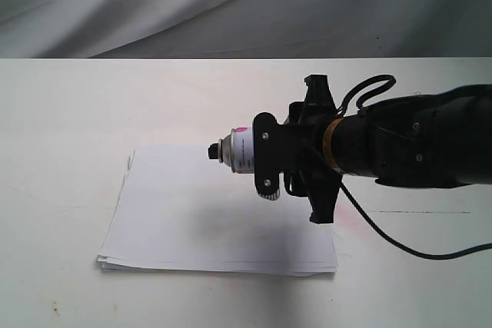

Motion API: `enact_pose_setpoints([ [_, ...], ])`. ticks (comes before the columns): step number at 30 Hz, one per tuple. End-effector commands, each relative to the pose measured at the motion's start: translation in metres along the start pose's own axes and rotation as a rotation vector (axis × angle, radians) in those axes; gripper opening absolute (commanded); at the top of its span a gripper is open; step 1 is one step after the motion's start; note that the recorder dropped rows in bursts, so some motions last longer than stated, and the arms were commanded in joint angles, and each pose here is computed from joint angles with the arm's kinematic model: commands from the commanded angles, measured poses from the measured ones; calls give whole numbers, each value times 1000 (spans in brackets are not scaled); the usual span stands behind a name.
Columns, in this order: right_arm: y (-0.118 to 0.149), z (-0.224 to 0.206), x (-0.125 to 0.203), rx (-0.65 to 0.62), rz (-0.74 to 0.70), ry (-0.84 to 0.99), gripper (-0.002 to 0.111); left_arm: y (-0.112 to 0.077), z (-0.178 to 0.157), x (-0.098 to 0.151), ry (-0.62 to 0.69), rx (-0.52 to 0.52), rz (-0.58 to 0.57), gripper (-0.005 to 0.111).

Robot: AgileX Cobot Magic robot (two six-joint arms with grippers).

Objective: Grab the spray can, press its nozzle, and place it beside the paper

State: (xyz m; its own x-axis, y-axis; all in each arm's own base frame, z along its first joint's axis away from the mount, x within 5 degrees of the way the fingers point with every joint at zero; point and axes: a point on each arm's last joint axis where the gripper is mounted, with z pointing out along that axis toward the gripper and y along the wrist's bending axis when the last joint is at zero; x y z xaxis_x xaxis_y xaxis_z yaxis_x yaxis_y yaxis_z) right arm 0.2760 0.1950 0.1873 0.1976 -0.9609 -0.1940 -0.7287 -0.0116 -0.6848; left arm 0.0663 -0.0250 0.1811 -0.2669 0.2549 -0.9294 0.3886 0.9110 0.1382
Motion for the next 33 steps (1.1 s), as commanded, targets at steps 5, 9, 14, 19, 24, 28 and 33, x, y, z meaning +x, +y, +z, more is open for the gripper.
enact_pose_setpoints([
  [5,-4,-4,0,17,2,-14,0,0,0,1,-5,-5,67,0],
  [9,-4,-4,0,18,-3,-14,0,3,0,-5,-71,-42,163,0],
  [14,-4,-4,0,19,-4,-14,0,6,-2,-18,-222,-49,-181,0],
  [19,-4,-4,0,19,-4,-14,0,9,-4,-24,-301,-62,-284,0],
  [24,-4,-4,0,19,-4,-14,0,12,-6,-30,-374,-84,-284,0],
  [28,-4,-4,0,20,-8,-14,0,14,-8,-34,-431,-52,-498,0],
  [33,-4,-4,0,20,-8,-14,0,13,-8,-33,-422,-26,-608,0],
])
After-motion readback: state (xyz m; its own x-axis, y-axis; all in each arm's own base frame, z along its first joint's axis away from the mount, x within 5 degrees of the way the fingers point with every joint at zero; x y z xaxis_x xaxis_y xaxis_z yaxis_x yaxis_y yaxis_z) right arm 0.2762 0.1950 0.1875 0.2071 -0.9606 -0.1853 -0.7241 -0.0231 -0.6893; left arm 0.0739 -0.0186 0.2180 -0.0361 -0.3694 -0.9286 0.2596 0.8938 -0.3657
